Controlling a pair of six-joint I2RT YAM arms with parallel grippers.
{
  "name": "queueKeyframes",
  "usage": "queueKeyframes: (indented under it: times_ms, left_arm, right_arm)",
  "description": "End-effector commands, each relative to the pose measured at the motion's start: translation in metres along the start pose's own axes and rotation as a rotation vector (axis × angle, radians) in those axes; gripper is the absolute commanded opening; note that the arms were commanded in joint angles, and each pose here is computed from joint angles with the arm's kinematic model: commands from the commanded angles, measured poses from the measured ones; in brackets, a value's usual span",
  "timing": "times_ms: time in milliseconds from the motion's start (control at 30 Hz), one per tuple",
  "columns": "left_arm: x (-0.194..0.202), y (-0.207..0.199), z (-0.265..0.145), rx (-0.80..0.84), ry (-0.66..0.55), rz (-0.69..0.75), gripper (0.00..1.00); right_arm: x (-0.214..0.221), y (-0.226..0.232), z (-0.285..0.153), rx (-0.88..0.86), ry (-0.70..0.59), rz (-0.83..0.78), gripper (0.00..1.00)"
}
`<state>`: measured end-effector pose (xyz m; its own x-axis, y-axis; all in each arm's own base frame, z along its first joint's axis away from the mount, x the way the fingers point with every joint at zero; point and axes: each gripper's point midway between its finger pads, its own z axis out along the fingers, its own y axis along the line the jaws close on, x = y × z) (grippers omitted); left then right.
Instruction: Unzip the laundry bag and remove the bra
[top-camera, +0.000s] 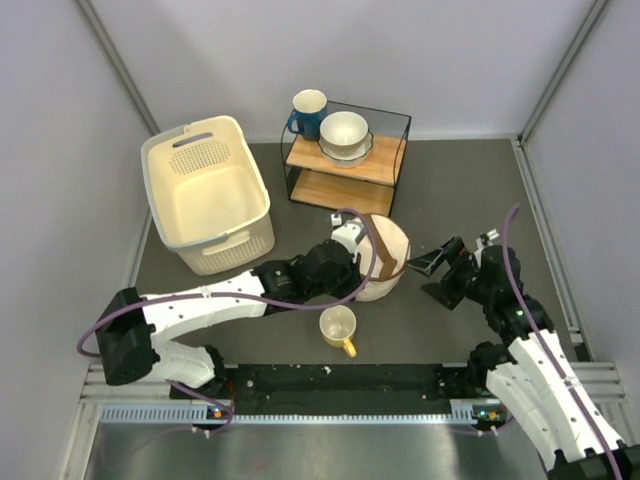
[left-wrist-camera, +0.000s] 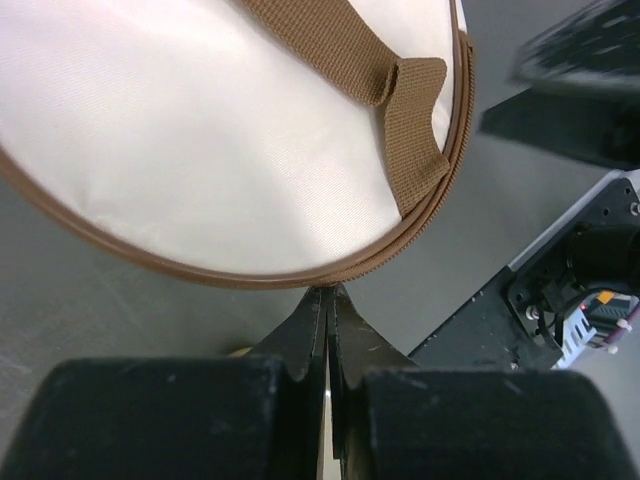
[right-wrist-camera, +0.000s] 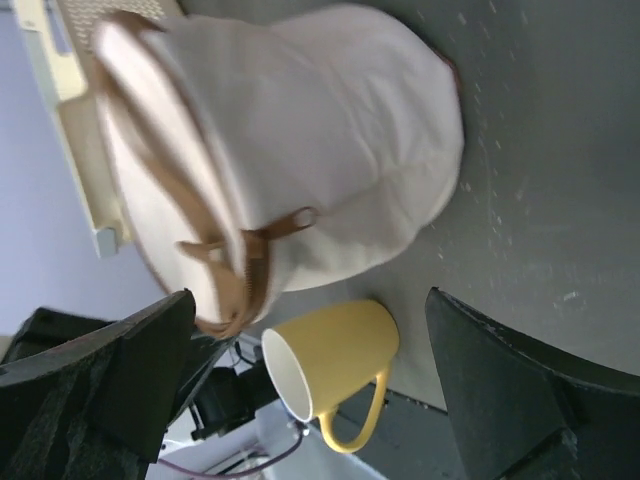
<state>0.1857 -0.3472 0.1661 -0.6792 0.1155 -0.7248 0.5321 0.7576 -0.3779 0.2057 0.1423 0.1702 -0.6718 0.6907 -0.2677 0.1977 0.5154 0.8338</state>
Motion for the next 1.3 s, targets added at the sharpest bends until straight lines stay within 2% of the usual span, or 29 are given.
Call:
queueKeyframes:
  times_ms: [0,100,167,267,367,400,433,533,700,733,900,1033,1067,1133,1167,1267]
  left_arm:
    - [-0.013,-0.028,-0.003,0.057,-0.025,-0.040,0.00]
    - [-0.011,-0.033,-0.003,0.062,-0.022,-0.027,0.00]
    - [-0.012,-0.035,-0.006,0.062,-0.030,-0.023,0.00]
    - [-0.018,-0.038,-0.009,0.070,-0.049,-0.019,0.00]
    - [-0.025,-0.038,-0.013,0.068,-0.071,-0.006,0.00]
    - [-0.026,-0.037,-0.014,0.064,-0.078,0.010,0.00]
    - [-0.028,-0.034,-0.016,0.056,-0.086,0.018,0.00]
    - [-0.032,-0.020,-0.022,-0.001,-0.112,0.054,0.00]
    - [-0.050,0.011,-0.028,-0.064,-0.153,0.101,0.00]
    - [-0.052,0.015,-0.028,-0.071,-0.153,0.106,0.00]
    - [-0.058,0.046,-0.018,-0.107,-0.152,0.104,0.00]
    - [-0.065,0.044,-0.009,-0.080,-0.149,0.115,0.00]
    - [-0.067,0.035,-0.009,-0.041,-0.139,0.118,0.00]
    - [-0.059,0.026,-0.004,0.007,-0.094,0.109,0.00]
    - [-0.056,0.022,-0.004,0.019,-0.081,0.095,0.00]
    - [-0.042,0.016,-0.003,-0.001,-0.014,0.034,0.00]
  right_arm:
    - [0.018,0.009,0.014,-0.063,0.064,0.154,0.99]
    - [0.026,0.019,0.025,-0.092,0.108,0.167,0.98]
    - [0.028,0.032,0.029,-0.130,0.125,0.145,0.93]
    - [0.034,0.041,0.041,-0.138,0.141,0.118,0.74]
    - [0.031,0.049,0.050,-0.148,0.132,0.091,0.46]
    - [0.029,0.049,0.052,-0.144,0.125,0.085,0.15]
    - [0.028,0.047,0.052,-0.131,0.120,0.064,0.00]
    - [0.020,0.041,0.048,-0.083,0.096,0.024,0.00]
    - [0.004,0.018,0.036,-0.050,0.176,-0.076,0.00]
    - [0.009,0.007,0.034,-0.025,0.218,-0.115,0.00]
    - [0.021,0.008,0.027,-0.077,0.416,-0.207,0.00]
    - [0.006,0.007,0.031,-0.035,0.391,-0.300,0.00]
    - [-0.005,0.005,0.034,0.003,0.347,-0.310,0.14]
    - [-0.020,0.019,0.032,0.010,0.283,-0.311,0.64]
    - [-0.029,0.020,0.031,0.040,0.236,-0.315,0.99]
    - [-0.035,0.024,0.014,0.080,0.163,-0.287,0.99]
